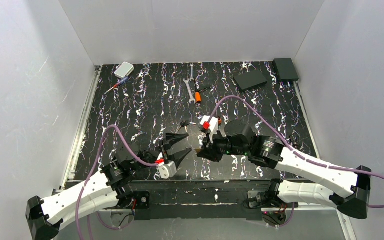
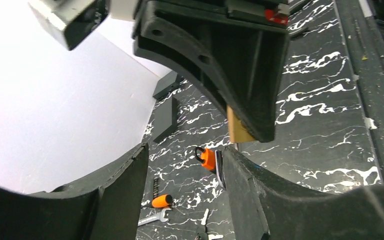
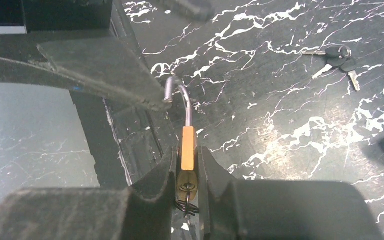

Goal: Unlock with the key

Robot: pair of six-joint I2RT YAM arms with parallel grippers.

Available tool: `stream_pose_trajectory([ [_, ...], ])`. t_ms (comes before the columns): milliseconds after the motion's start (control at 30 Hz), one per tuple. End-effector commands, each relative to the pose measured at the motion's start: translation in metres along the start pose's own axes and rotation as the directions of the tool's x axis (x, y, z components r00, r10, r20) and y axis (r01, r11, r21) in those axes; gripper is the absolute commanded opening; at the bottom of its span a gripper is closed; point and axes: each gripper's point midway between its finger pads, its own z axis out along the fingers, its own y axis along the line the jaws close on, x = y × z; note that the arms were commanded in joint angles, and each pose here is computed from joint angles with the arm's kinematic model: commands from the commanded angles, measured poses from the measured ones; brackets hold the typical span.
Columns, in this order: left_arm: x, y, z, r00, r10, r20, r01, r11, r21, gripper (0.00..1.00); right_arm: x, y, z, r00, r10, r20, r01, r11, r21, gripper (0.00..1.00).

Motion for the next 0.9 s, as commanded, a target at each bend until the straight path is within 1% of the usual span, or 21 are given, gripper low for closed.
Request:
stream_pose_trajectory([
  [0, 0.002, 0.020, -0.003, 0.999, 0.024, -0.028, -0.027, 0.994, -0.105, 0.54, -0.012, 0.008, -0.002, 0.998, 0.019, 0.053, -0.017, 0.999, -0.039, 0.01],
  [200, 0.010, 0.025, -0.003, 0.997, 0.036, -0.068, -0.045, 0.991, -0.128, 0.54, -0.019, 0.017, -0.008, 0.996, 0.021, 0.092, -0.014, 0.997, -0.081, 0.01],
  [367, 0.010, 0.027, -0.005, 0.996, 0.042, -0.072, -0.052, 0.989, -0.139, 0.54, -0.021, 0.016, -0.009, 0.991, 0.046, 0.124, -0.037, 0.997, -0.073, 0.01],
  [467, 0.011, 0.034, -0.007, 0.995, 0.050, -0.087, -0.064, 0.984, -0.169, 0.54, -0.018, 0.014, -0.005, 0.987, 0.086, 0.136, -0.078, 0.995, -0.067, 0.01],
  [600, 0.011, 0.054, -0.015, 0.993, 0.052, -0.106, -0.079, 0.958, -0.277, 0.54, -0.008, -0.003, 0.003, 0.973, 0.175, 0.151, -0.180, 0.983, 0.020, 0.01],
  [667, 0.010, 0.058, -0.019, 0.993, 0.055, -0.109, -0.086, 0.949, -0.303, 0.57, -0.003, -0.007, 0.006, 0.965, 0.213, 0.156, -0.221, 0.974, 0.038, 0.01],
  [767, 0.008, 0.058, -0.019, 0.994, 0.043, -0.097, -0.070, 0.950, -0.303, 0.63, 0.003, -0.016, 0.009, 0.952, 0.257, 0.167, -0.273, 0.958, 0.087, 0.01],
  [800, 0.005, 0.060, -0.019, 0.996, 0.014, -0.083, -0.039, 0.949, -0.312, 0.65, 0.004, -0.022, 0.009, 0.947, 0.271, 0.173, -0.293, 0.949, 0.117, 0.01],
  [867, -0.004, 0.070, -0.022, 0.992, -0.121, -0.032, 0.101, 0.925, -0.366, 0.77, 0.008, -0.037, 0.008, 0.934, 0.301, 0.192, -0.338, 0.920, 0.198, 0.01],
])
